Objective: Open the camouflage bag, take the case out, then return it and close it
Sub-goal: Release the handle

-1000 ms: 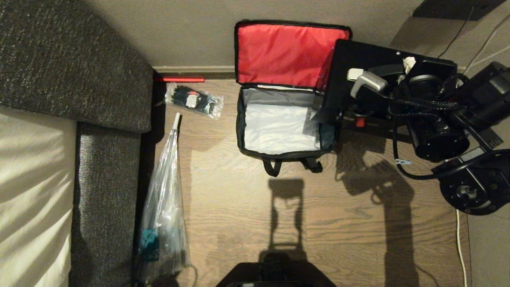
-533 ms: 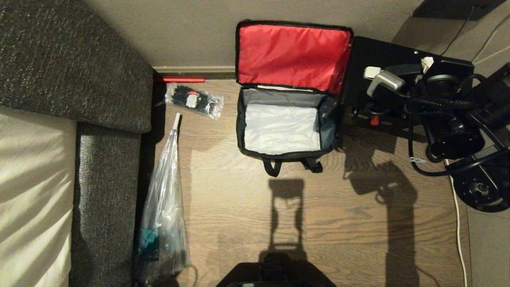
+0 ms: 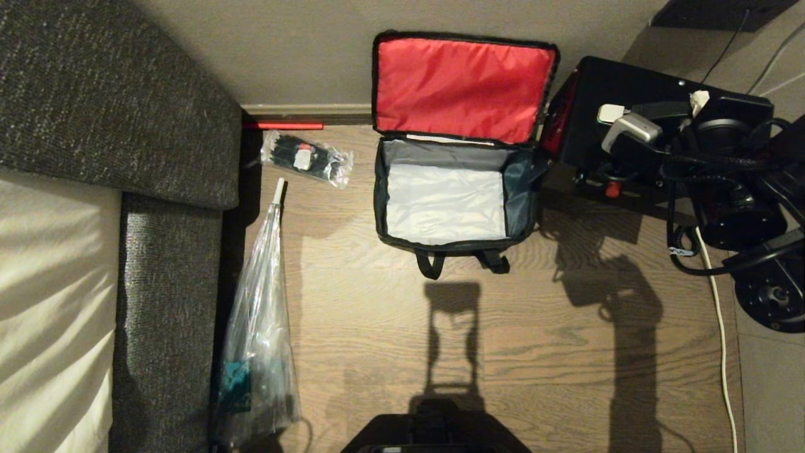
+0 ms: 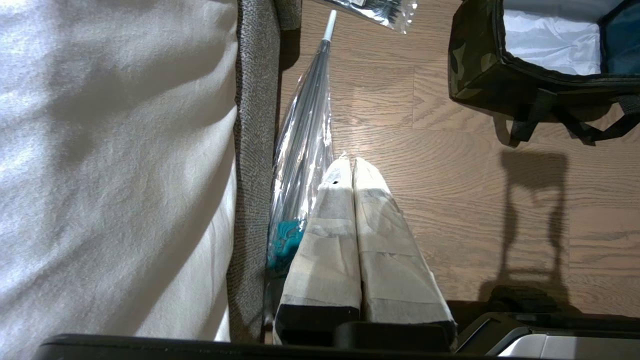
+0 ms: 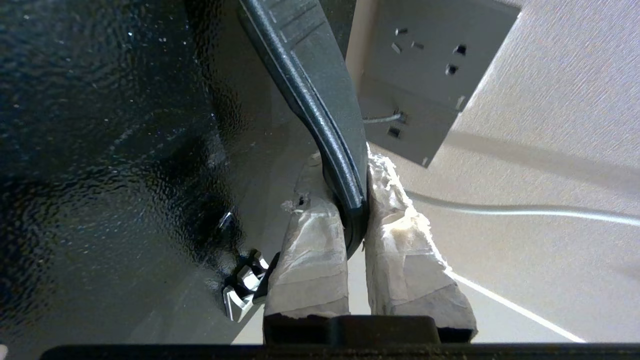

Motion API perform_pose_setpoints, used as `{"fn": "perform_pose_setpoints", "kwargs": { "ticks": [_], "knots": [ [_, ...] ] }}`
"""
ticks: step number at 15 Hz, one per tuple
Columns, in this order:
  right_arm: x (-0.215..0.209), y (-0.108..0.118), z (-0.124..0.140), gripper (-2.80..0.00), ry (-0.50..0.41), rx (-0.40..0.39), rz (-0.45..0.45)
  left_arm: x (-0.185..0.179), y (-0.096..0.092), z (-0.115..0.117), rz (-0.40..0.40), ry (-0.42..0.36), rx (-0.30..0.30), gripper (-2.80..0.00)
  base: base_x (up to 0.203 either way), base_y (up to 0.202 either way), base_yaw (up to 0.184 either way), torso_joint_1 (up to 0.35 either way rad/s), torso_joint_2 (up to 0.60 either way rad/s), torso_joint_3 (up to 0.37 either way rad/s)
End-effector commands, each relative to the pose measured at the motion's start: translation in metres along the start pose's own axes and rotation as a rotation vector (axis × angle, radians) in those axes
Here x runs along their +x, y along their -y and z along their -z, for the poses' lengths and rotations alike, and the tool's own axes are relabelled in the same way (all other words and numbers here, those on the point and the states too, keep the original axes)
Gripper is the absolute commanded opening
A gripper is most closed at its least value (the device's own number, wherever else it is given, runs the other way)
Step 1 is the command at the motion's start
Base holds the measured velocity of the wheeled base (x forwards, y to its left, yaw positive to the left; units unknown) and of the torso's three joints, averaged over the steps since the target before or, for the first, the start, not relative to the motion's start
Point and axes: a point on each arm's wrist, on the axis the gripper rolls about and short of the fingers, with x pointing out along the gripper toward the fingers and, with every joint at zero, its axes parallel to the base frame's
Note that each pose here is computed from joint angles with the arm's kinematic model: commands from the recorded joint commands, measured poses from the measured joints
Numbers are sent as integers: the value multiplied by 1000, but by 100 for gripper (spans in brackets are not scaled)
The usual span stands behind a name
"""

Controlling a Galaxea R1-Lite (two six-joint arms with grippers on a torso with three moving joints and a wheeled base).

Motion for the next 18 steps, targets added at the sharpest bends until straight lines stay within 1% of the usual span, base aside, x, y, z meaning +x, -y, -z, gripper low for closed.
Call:
{"fn": "perform_pose_setpoints", "kwargs": {
  "ticks": [1, 5, 8, 11, 15, 18],
  "knots": [
    [0, 3, 5, -280, -16, -7, 10, 2, 0, 11, 0, -41, -1, -280, 0, 0, 0, 0, 0, 0],
    [-1, 4, 11, -280, -28, -13, 9, 2, 0, 11, 0, -41, -1, -280, 0, 0, 0, 0, 0, 0],
    [0, 4, 21, -280, -57, -33, 6, 2, 0, 11, -1, -41, -1, -280, 0, 0, 0, 0, 0, 0],
    [1, 3, 26, -280, -72, -43, 3, 2, 0, 11, 0, -41, -1, -280, 0, 0, 0, 0, 0, 0],
    [5, -6, 30, -280, -90, -52, -12, 2, 0, 11, 0, -41, -1, -280, 0, 0, 0, 0, 0, 0],
    [11, -20, 35, -280, -112, -58, -36, 2, 0, 11, -1, -40, -1, -280, 0, 0, 0, 0, 0, 0]
  ]
}}
